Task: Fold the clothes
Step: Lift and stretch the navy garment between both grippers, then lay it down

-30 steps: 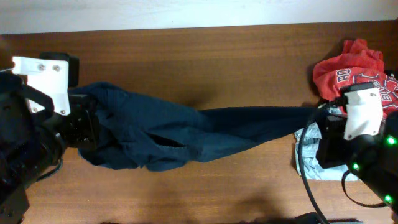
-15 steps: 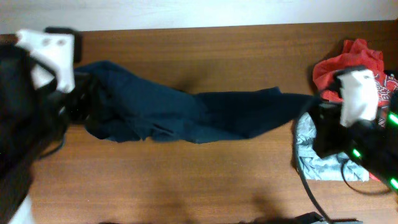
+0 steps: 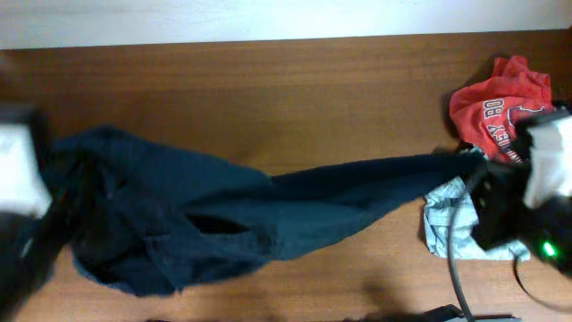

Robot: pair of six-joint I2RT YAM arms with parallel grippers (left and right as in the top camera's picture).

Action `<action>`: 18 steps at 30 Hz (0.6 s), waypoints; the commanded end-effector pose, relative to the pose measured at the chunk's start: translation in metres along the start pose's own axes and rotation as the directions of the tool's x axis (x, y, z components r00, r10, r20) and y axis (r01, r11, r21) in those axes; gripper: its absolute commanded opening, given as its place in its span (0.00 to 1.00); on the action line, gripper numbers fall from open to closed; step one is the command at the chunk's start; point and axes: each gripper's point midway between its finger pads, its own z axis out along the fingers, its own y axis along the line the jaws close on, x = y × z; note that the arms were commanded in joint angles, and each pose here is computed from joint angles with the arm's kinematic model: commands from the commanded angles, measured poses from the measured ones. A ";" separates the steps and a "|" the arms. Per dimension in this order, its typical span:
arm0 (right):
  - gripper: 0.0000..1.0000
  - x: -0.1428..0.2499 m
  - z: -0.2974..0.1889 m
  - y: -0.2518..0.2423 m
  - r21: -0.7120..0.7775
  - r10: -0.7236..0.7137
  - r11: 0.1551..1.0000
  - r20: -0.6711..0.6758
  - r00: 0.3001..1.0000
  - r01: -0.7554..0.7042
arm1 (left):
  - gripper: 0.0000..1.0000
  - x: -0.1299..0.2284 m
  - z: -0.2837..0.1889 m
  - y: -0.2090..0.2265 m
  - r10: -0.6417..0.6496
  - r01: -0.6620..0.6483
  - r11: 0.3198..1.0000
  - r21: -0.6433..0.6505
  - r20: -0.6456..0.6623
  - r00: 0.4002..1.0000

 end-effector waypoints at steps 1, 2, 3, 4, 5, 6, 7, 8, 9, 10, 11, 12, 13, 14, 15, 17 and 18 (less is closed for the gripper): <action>0.04 -0.002 0.063 -0.009 0.022 0.046 0.999 -0.146 0.988 -0.044 | 0.00 0.011 0.103 0.013 -0.010 -0.005 0.998 -0.068 -0.220 0.975; 0.04 -0.001 0.081 -0.012 0.029 0.053 0.998 -0.186 0.981 -0.048 | 0.00 0.018 0.131 0.017 -0.020 -0.002 0.997 -0.078 -0.278 0.960; 0.04 0.001 0.109 -0.017 0.037 0.054 0.998 -0.244 0.968 -0.046 | 0.00 0.027 0.164 0.024 -0.032 0.000 0.996 -0.092 -0.344 0.939; 0.04 0.002 0.125 -0.019 0.041 0.050 0.998 -0.274 0.961 -0.041 | 0.00 0.034 0.182 0.027 -0.039 0.002 0.995 -0.096 -0.379 0.925; 0.05 0.004 0.140 -0.022 0.043 0.047 0.998 -0.300 0.953 -0.036 | 0.00 0.042 0.206 0.031 -0.046 0.006 0.995 -0.095 -0.421 0.906; 0.07 0.007 0.162 -0.025 0.045 0.042 0.999 -0.335 0.941 -0.029 | 0.00 0.052 0.231 0.039 -0.058 0.011 0.995 -0.104 -0.460 0.886; 0.11 0.010 0.181 -0.029 0.047 0.040 0.999 -0.365 0.930 -0.024 | 0.00 0.061 0.252 0.046 -0.071 0.015 0.993 -0.118 -0.490 0.869; 0.18 0.015 0.204 -0.033 0.054 0.048 0.998 -0.399 0.916 -0.029 | 0.03 0.069 0.270 0.053 -0.084 0.020 0.991 -0.129 -0.513 0.854; 0.27 0.024 0.233 -0.039 0.063 0.058 0.997 -0.445 0.894 -0.033 | 0.13 0.087 0.304 0.066 -0.109 0.030 0.989 -0.148 -0.557 0.823; 0.33 0.030 0.249 -0.042 0.068 0.063 0.997 -0.473 0.879 -0.035 | 0.21 0.100 0.321 0.074 -0.124 0.039 0.987 -0.156 -0.585 0.802; 0.40 0.036 0.261 -0.045 0.068 0.060 0.997 -0.496 0.866 -0.030 | 0.29 0.109 0.331 0.079 -0.133 0.041 0.986 -0.164 -0.604 0.786; 0.54 0.047 0.280 -0.052 0.081 0.058 0.997 -0.532 0.845 -0.018 | 0.39 0.121 0.342 0.086 -0.143 0.041 0.984 -0.174 -0.632 0.761; 0.58 0.053 0.287 -0.057 0.095 0.063 0.995 -0.550 0.833 -0.012 | 0.41 0.129 0.347 0.090 -0.146 0.038 0.983 -0.177 -0.650 0.746; 0.60 0.060 0.296 -0.065 0.121 0.070 0.993 -0.570 0.818 -0.001 | 0.47 0.139 0.351 0.096 -0.154 0.037 0.982 -0.184 -0.675 0.722; 0.61 0.063 0.301 -0.070 0.140 0.074 0.990 -0.580 0.811 0.009 | 0.51 0.142 0.351 0.099 -0.159 0.038 0.981 -0.189 -0.682 0.714; 0.63 0.067 0.307 -0.079 0.174 0.077 0.984 -0.588 0.805 0.033 | 0.59 0.145 0.349 0.107 -0.177 0.046 0.978 -0.205 -0.687 0.705; 0.64 0.067 0.307 -0.080 0.179 0.077 0.983 -0.588 0.805 0.037 | 0.63 0.145 0.349 0.110 -0.183 0.049 0.976 -0.210 -0.687 0.704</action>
